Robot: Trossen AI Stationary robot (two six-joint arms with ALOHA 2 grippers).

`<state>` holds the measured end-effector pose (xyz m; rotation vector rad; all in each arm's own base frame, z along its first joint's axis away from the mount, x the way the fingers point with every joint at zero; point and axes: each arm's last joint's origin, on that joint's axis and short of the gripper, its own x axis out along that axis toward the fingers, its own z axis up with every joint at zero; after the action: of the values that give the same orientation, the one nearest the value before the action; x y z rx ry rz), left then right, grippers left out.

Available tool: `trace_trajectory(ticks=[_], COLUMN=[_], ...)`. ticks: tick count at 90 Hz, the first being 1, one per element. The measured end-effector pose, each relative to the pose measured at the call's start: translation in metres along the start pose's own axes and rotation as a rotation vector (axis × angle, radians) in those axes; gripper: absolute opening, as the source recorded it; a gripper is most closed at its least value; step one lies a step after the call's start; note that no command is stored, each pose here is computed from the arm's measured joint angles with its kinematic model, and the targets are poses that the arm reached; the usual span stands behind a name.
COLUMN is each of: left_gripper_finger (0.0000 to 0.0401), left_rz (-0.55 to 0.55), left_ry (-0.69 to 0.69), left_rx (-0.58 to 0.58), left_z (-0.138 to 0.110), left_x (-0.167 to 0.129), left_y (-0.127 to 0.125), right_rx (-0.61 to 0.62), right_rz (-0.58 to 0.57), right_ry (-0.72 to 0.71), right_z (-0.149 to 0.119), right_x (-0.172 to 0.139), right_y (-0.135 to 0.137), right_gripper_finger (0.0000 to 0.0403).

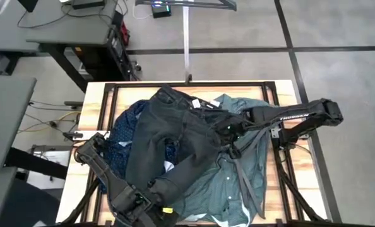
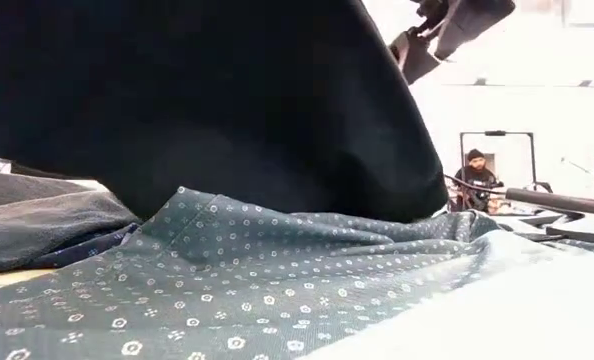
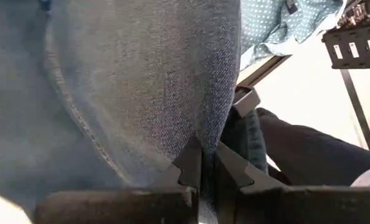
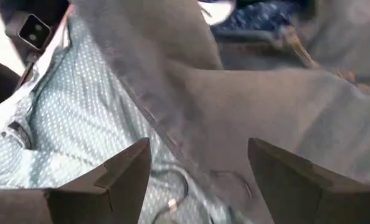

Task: Hang clothes
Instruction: Hang the black pants on the rack

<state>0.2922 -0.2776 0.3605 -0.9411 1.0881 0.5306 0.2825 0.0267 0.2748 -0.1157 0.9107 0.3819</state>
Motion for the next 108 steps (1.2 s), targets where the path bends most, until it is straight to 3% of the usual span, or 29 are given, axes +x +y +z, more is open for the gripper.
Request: trace_trajectory(ticks=[19,35,49,71,91,100,108], left_gripper_finger=[0.0,0.0,0.0,0.0,0.0,0.0,0.0], left_rz=[0.011,0.021,0.033,0.022,0.02,0.017,0.016], left_ry=[-0.019,-0.02,-0.023,-0.016,-0.013,-0.015,-0.021], left_rx=[0.008,0.018,0.013,0.011,0.025,0.018,0.014], left_z=[0.0,-0.001,-0.007,-0.014,-0.019,-0.022,-0.026], left_x=[-0.01,-0.01,-0.011,-0.013,-0.014,-0.015,-0.016], left_y=[0.006,0.007,0.01,0.01,0.011,0.012,0.013], right_rx=[-0.07,-0.044,-0.058,-0.045,-0.015,0.002,-0.005], right_rz=[-0.041,-0.019,-0.07,-0.366,-0.451,-0.478,-0.48], right_ry=[0.034,0.042,0.103,0.203,0.168,0.188,0.197], right_z=[0.005,0.008,0.004,-0.016,-0.023,-0.026,-0.026], right_x=[0.028,0.045,0.065,0.093,0.117,0.118,0.112], right_y=[0.009,0.022,0.031,0.033,0.018,0.009,0.008], right_gripper_finger=[0.0255,0.0255,0.0255,0.0255,0.0253,0.0226,0.0158])
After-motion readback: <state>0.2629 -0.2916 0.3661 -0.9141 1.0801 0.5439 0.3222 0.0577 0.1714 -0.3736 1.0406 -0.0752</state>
